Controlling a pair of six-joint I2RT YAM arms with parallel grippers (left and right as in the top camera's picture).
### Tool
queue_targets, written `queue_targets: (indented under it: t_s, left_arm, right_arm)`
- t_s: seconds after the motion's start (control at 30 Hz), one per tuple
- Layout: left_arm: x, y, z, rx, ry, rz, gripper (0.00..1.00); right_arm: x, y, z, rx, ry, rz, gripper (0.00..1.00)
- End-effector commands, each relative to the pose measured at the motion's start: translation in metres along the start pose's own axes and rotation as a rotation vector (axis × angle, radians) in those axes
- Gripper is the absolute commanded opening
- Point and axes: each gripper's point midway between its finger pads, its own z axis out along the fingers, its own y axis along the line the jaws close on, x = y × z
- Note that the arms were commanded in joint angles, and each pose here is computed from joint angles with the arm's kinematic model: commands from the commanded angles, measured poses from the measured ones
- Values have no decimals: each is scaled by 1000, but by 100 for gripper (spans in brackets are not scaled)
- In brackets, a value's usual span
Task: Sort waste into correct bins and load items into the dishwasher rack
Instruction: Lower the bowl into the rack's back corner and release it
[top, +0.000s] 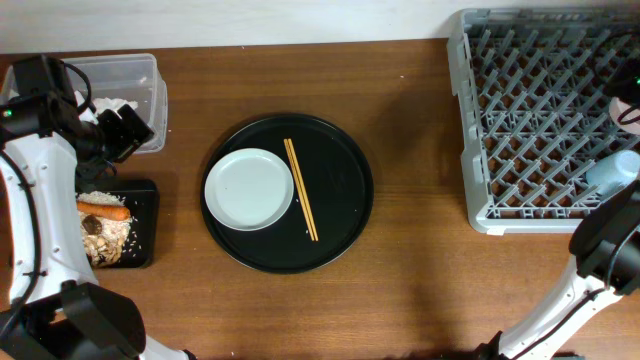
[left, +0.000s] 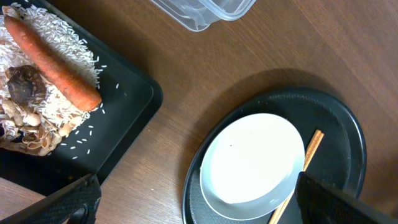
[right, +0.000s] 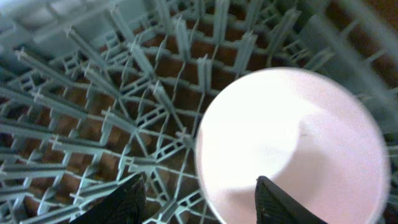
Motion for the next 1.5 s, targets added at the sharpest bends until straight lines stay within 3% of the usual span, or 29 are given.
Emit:
queue_targets:
  t_s: [0.0, 0.2, 0.73, 1.0, 1.17, 1.37, 1.43, 1.47]
  left_arm:
    - [-1, -1, -11, 8, -27, -9, 99]
    - [-1, -1, -11, 8, -27, -9, 99]
    - [-1, -1, -11, 8, -27, -9, 99]
    - [-1, -1, -11, 8, -27, -9, 99]
    - [-1, -1, -11, 8, -27, -9, 99]
    - [-1, -1, -11, 8, -28, -10, 99]
    - [-1, -1, -11, 8, -27, -10, 99]
    - [-1, -1, -11, 8, -27, -9, 99]
  right_arm:
    - [12, 9, 13, -42, 39, -12, 55]
    - [16, -20, 15, 119, 55, -39, 51]
    - [43, -21, 33, 114, 147, -73, 49]
    - [17, -19, 18, 115, 87, -61, 4]
    - [-6, -13, -2, 91, 44, -60, 4]
    - [-37, 18, -32, -83, -36, -6, 6]
    - [-36, 13, -31, -54, -32, -6, 38]
    - [-34, 6, -28, -16, -25, -5, 43]
